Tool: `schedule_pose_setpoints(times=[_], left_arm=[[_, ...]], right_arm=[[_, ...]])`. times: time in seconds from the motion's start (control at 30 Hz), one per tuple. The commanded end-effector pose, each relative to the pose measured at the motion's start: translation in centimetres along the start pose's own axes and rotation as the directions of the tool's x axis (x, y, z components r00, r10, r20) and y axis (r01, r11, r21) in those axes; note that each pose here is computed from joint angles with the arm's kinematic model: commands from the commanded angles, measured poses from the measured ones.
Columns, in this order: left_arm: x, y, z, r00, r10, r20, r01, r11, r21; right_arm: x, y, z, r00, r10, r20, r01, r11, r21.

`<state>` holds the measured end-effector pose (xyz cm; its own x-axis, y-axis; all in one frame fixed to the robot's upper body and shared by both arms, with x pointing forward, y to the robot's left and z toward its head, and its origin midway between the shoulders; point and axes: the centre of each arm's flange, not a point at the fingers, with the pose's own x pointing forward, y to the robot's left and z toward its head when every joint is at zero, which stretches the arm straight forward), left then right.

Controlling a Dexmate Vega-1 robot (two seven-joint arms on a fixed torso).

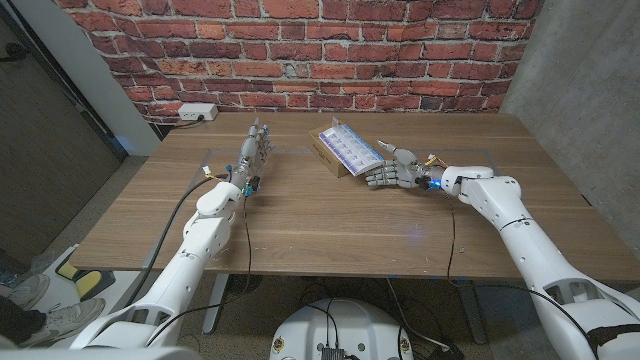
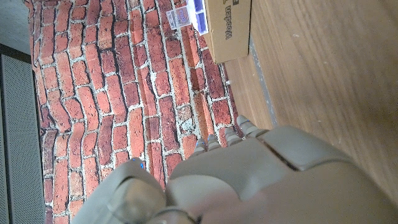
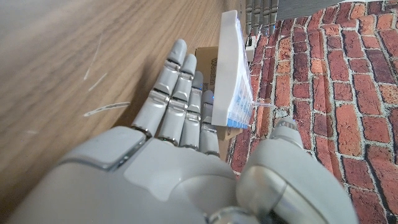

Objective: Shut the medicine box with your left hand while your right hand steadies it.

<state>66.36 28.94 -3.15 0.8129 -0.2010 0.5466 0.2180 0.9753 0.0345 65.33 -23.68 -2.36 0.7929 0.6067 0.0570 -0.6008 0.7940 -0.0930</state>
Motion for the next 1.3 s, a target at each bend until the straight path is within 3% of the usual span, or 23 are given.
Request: schedule_pose_setpoints(times=[0.03, 0.43, 0.53, 0.77, 0.93, 1.17, 1.3], left_arm=[[0.2, 0.1, -0.1, 1.000, 0.000, 0.001, 0.000, 1.000, -0.003], [0.3, 0.2, -0.2, 1.000, 0.002, 0.002, -0.002, 1.000, -0.006], [0.4, 0.3, -0.3, 1.000, 0.003, -0.001, -0.003, 1.000, -0.008], [0.4, 0.4, -0.5, 1.000, 0.006, -0.005, -0.006, 1.000, -0.010], [0.5, 0.5, -0.5, 1.000, 0.007, -0.005, -0.007, 1.000, -0.010], [0.7, 0.4, -0.6, 1.000, 0.005, -0.008, -0.005, 1.000, -0.010], [0.9, 0.3, -0.6, 1.000, 0.002, -0.010, -0.002, 1.000, -0.008]], right_arm=[[0.0, 0.6, 0.3, 0.994, -0.093, -0.054, 0.091, 0.995, -0.043], [0.7, 1.2, 0.8, 0.988, -0.101, -0.120, 0.089, 0.991, -0.104], [0.9, 1.2, 0.7, 0.989, -0.079, -0.124, 0.068, 0.993, -0.096], [1.2, 1.1, 0.7, 0.990, -0.096, -0.107, 0.087, 0.992, -0.091], [1.2, 1.0, 0.6, 0.990, -0.124, -0.062, 0.121, 0.991, -0.056], [0.9, 0.7, 0.7, 0.980, -0.193, 0.040, 0.194, 0.981, -0.027], [0.9, 0.5, 0.6, 0.979, -0.189, 0.077, 0.191, 0.981, -0.016]])
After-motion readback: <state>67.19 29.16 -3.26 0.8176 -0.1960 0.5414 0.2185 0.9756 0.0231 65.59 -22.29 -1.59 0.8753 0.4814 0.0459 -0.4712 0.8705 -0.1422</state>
